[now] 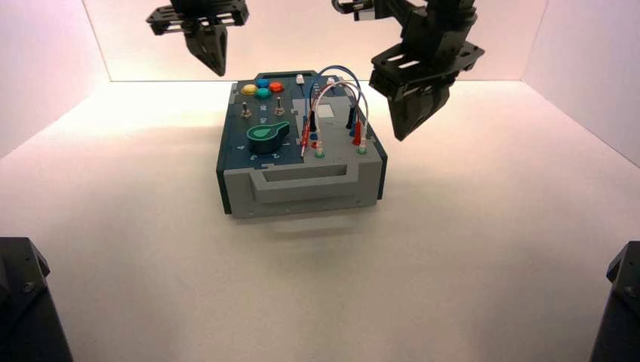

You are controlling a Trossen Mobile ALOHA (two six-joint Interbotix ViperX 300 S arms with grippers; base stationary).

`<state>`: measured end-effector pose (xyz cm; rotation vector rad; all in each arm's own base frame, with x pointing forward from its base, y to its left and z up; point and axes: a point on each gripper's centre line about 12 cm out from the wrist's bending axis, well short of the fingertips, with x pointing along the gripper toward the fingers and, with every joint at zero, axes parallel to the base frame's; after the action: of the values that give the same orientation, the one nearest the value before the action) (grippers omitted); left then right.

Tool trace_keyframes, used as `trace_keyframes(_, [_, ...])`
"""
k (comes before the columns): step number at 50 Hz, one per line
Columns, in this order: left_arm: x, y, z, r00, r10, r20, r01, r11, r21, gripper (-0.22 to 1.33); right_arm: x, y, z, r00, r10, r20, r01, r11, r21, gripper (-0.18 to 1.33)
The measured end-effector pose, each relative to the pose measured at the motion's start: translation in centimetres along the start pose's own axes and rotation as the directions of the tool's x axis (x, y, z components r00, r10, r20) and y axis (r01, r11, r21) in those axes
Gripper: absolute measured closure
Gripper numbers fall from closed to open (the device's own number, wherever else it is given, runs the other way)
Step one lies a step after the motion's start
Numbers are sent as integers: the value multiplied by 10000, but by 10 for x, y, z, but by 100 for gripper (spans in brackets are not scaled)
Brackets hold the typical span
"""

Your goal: Rotate the box clockwise.

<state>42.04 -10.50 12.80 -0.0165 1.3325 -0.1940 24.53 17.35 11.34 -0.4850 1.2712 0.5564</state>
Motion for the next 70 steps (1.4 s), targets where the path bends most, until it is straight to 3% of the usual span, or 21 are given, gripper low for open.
trace_keyframes(26, [-31, 4, -46, 9992, -11, -391, 8, 10000, -96, 128, -28, -3, 4, 9998, -179, -85, 177, 9995, -276, 129])
trace_keyframes(42, [-39, 5, -75, 9980, -23, -635, 13, 9999, -155, 127, -48, -3, 3, 9998, -120, -130, 114, 9992, -391, 128])
trace_keyframes(70, [-54, 3, -74, 9994, -77, 323, 80, 9999, -87, 128, -71, 9, 3, 9949, 773, 652, -768, 9970, -102, 128])
